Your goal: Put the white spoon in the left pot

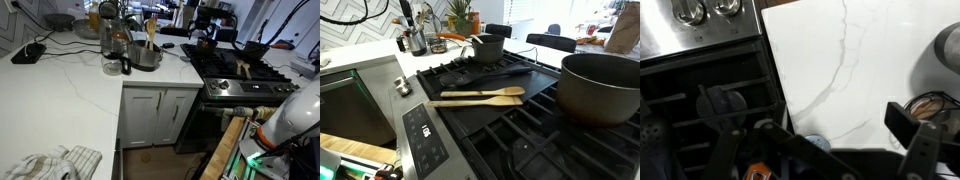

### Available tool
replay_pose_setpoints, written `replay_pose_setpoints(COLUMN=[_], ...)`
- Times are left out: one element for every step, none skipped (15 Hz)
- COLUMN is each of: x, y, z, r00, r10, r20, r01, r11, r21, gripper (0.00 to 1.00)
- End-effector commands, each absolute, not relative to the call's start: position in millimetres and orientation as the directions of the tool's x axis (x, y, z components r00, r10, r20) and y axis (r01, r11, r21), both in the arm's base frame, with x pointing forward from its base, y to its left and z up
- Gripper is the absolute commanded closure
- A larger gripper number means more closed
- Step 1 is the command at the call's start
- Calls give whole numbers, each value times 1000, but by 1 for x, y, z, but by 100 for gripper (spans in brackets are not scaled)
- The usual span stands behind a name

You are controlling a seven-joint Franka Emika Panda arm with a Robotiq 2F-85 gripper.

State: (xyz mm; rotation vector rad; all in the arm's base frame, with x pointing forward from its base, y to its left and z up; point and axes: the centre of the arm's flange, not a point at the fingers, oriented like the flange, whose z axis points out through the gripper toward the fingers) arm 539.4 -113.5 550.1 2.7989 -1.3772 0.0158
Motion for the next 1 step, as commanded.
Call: replay_pose_setpoints(x=[540], y=[-114], z=[550], r00=[610], r10=[-792], r20=[19], r01=[-792], r11=[-610], r21=[16], gripper=[0])
